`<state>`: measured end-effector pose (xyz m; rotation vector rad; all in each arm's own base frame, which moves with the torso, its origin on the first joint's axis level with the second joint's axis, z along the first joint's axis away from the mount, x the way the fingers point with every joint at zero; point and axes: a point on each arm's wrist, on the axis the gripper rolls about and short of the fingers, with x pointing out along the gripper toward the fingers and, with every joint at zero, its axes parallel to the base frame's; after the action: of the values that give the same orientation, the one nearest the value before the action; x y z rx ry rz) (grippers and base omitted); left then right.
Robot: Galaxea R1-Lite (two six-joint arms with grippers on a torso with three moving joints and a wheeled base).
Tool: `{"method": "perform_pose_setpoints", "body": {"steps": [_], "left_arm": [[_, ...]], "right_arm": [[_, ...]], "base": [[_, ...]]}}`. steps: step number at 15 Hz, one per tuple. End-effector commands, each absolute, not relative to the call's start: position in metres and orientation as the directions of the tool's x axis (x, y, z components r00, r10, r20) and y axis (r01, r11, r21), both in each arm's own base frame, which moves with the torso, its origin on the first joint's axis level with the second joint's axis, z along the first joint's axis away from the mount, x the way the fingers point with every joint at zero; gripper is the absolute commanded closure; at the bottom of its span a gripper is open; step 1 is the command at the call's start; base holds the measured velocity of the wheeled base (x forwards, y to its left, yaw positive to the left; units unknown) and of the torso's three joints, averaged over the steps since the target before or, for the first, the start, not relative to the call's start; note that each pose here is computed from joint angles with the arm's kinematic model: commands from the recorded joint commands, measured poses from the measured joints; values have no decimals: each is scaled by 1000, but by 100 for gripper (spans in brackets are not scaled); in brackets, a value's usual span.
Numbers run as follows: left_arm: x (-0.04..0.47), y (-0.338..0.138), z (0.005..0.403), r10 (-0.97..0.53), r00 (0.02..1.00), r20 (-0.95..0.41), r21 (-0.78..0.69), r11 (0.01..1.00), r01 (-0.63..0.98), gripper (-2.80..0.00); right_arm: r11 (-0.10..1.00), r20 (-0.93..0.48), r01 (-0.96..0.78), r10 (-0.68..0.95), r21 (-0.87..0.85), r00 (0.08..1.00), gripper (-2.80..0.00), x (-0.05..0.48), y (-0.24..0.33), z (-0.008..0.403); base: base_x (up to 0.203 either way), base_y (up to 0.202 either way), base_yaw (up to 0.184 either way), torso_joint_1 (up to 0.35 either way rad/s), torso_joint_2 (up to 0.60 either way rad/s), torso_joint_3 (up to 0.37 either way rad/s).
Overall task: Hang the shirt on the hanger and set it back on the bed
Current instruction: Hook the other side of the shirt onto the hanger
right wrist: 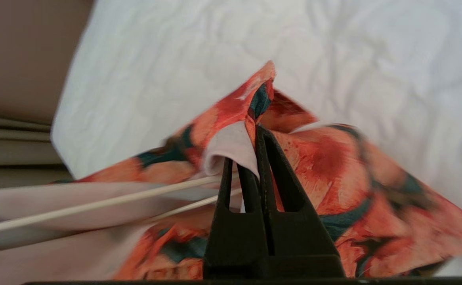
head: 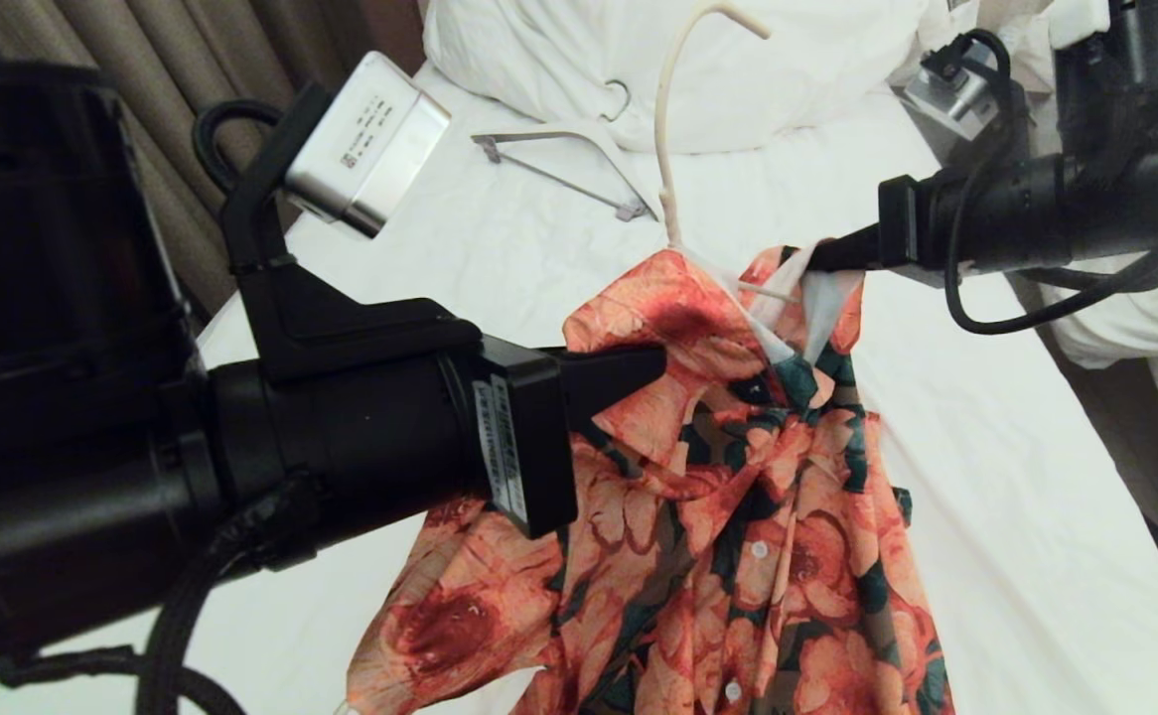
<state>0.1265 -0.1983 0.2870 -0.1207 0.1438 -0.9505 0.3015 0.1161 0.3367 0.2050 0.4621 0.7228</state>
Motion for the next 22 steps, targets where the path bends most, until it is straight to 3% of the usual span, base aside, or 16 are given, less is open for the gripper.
{"method": "perform_pose_setpoints", "body": {"steps": [1,5,9,13,16,22], "left_arm": [[131,-206,280,-817,574,-46,-174,572,801,0],[138,-217,267,-819,573,28,-196,558,807,0],[144,-229,258,-803,561,203,-209,524,826,0],[145,-234,251,-795,542,271,-234,492,839,0],[133,-235,248,-838,469,278,-238,413,879,0],[135,-237,250,-803,457,382,-227,398,889,0]], "right_arm": [[715,-304,-619,699,326,647,0,289,120,348],[680,-247,-667,732,304,635,0,265,124,368],[642,-197,-711,766,288,612,0,244,128,383],[578,-184,-763,816,289,548,0,226,144,388],[549,-156,-790,836,273,527,0,214,146,395],[485,-189,-825,874,289,447,0,180,149,398]], "base": [[0,0,0,0,0,0],[0,0,0,0,0,0],[0,0,0,0,0,0],[0,0,0,0,0,0],[0,0,0,0,0,0],[0,0,0,0,0,0]]}}
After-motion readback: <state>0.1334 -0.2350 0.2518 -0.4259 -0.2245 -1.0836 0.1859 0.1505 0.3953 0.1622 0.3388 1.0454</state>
